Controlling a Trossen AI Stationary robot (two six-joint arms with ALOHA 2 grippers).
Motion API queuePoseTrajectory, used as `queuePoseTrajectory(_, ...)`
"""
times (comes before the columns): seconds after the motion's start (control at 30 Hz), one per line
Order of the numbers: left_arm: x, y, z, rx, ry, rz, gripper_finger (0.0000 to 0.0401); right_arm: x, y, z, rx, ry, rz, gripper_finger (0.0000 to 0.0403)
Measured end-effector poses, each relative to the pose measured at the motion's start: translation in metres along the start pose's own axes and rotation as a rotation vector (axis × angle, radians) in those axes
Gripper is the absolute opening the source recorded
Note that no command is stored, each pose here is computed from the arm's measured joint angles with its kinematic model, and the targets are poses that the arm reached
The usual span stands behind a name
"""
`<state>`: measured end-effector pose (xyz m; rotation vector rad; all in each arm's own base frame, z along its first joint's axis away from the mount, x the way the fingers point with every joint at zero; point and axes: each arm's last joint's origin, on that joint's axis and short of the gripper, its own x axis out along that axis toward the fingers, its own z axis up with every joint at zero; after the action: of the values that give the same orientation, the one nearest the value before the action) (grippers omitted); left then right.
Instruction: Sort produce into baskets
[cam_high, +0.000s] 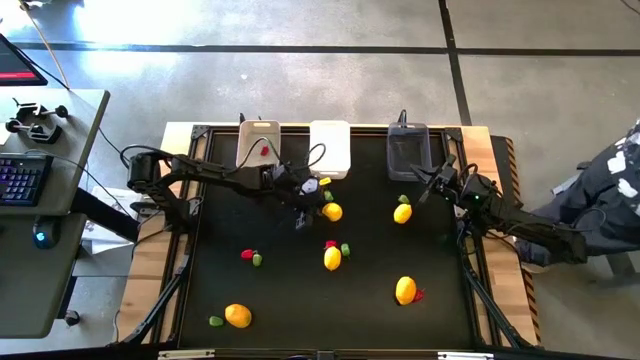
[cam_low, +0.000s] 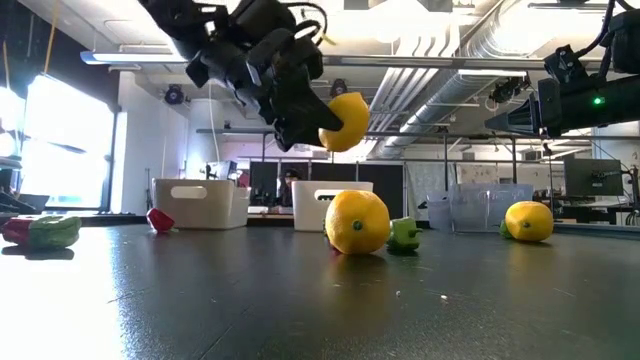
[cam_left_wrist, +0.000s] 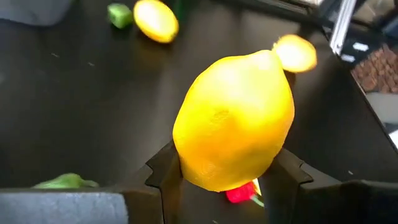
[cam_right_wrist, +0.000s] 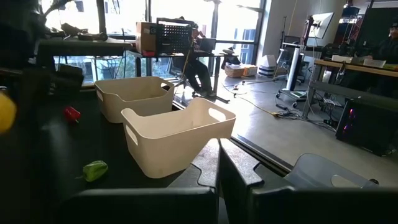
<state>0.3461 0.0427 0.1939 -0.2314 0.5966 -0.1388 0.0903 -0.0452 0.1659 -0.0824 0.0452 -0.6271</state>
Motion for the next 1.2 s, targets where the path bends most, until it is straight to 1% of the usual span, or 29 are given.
queuePoseTrajectory(0.13, -0.001, 0.007, -0.002, 0.020, -0.115, 0.006, 0.0141, 0.000, 0.000, 0.000, 0.000, 0.000, 0.000, 0.0000)
queuePoseTrajectory(0.27, -0.003, 0.009, 0.000, 0.040, -0.195, 0.007, 0.0141, 0.000, 0.000, 0.000, 0.000, 0.000, 0.000, 0.0000)
queuePoseTrajectory(0.33, -0.004, 0.010, 0.001, 0.044, -0.218, 0.034, 0.0140, 0.000, 0.000, 0.000, 0.000, 0.000, 0.000, 0.0000)
queuePoseTrajectory(0.4, -0.004, 0.012, 0.004, 0.043, -0.248, 0.087, 0.0140, 0.000, 0.000, 0.000, 0.006, -0.002, 0.000, 0.0000)
queuePoseTrajectory(0.53, -0.007, 0.013, 0.010, 0.035, -0.320, 0.105, 0.0140, 0.000, 0.000, 0.004, 0.009, -0.037, -0.003, 0.0000)
queuePoseTrajectory(0.6, -0.008, 0.015, 0.011, 0.018, -0.333, 0.102, 0.0140, 0.000, -0.001, 0.006, 0.040, -0.056, -0.004, 0.0000)
queuePoseTrajectory(0.67, -0.010, 0.020, 0.011, 0.007, -0.326, 0.101, 0.0140, -0.001, -0.001, 0.010, 0.097, -0.107, -0.005, 0.0000)
queuePoseTrajectory(0.73, -0.010, 0.025, 0.005, -0.021, -0.322, 0.110, 0.0140, -0.001, -0.001, 0.015, 0.143, -0.151, 0.015, 0.0000)
queuePoseTrajectory(0.83, -0.009, 0.031, -0.003, -0.039, -0.329, 0.122, 0.0140, -0.001, 0.002, 0.015, 0.138, -0.150, 0.116, 0.0000)
queuePoseTrajectory(0.9, -0.010, 0.033, -0.002, -0.037, -0.351, 0.123, 0.0140, 0.000, 0.004, 0.014, 0.137, -0.138, 0.162, 0.0000)
queuePoseTrajectory(1.03, -0.012, 0.036, 0.000, -0.061, -0.370, 0.117, 0.0140, 0.003, 0.005, 0.013, 0.174, -0.120, 0.173, 0.0001)
queuePoseTrajectory(1.1, -0.014, 0.036, 0.003, -0.056, -0.399, 0.096, 0.0140, 0.005, 0.005, 0.013, 0.174, -0.117, 0.175, 0.0001)
queuePoseTrajectory(1.2, -0.016, 0.039, 0.004, -0.065, -0.408, 0.099, 0.0140, 0.008, 0.006, 0.012, 0.171, -0.103, 0.184, 0.0001)
